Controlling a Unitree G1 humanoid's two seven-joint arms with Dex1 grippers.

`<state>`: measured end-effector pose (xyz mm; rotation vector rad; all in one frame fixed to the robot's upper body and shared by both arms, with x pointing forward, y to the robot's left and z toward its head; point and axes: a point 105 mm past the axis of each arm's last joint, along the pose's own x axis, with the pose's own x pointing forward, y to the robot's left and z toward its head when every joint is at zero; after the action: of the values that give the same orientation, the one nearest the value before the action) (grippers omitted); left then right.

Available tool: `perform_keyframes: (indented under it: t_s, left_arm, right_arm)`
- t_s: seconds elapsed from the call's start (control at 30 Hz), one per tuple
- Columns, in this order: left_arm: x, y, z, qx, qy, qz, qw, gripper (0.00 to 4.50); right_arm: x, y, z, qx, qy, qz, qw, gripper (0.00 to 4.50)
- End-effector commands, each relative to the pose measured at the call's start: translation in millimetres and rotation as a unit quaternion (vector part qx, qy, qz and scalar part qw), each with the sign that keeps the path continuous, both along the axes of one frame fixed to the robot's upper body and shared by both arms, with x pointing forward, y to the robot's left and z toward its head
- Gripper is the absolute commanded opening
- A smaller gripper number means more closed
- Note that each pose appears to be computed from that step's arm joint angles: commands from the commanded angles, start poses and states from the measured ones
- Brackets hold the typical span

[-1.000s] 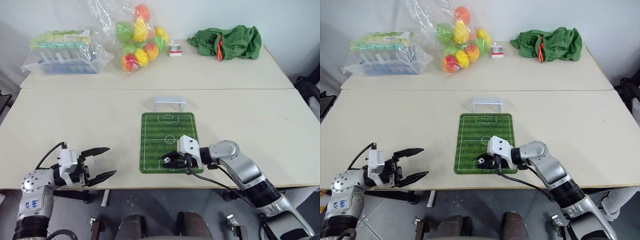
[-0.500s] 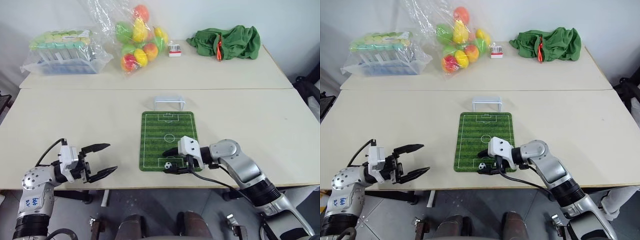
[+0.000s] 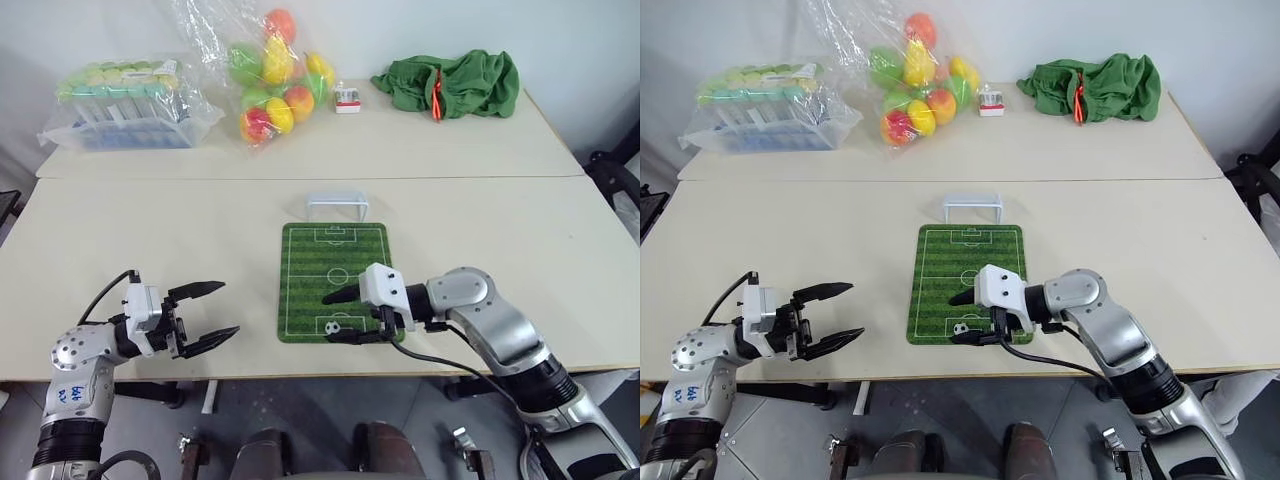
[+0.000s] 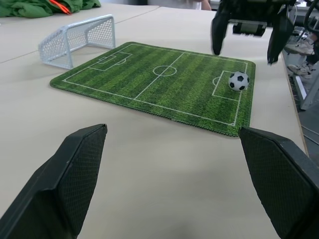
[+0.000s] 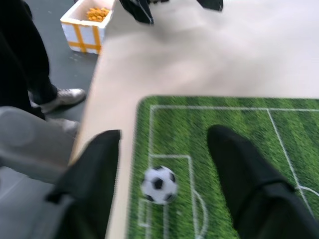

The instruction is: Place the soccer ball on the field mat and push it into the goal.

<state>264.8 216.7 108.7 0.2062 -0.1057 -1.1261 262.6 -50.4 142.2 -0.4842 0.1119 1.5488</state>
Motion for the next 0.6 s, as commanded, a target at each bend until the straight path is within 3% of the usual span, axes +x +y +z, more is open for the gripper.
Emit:
perform_keyframes:
  t_s: [0.03,0.17,0.4,0.6]
  left_arm:
    - [-3,-2,6,-0.005,-0.008,-0.016,1.0,4.5]
    - [-6,-2,6,-0.002,-0.003,-0.019,1.0,4.5]
    - [-15,-2,6,0.001,0.008,-0.023,1.0,4.5]
    - [-17,2,8,0.006,0.012,-0.021,1.0,4.5]
  right_arm:
    - [-20,3,6,0.006,0.009,0.035,0.999,1.47]
    - [-25,5,-17,-0.017,0.028,0.037,0.999,0.02]
    - [-24,11,-30,-0.01,0.055,0.032,0.998,0.02]
    - [12,8,-32,-0.005,0.025,-0.021,0.999,0.02]
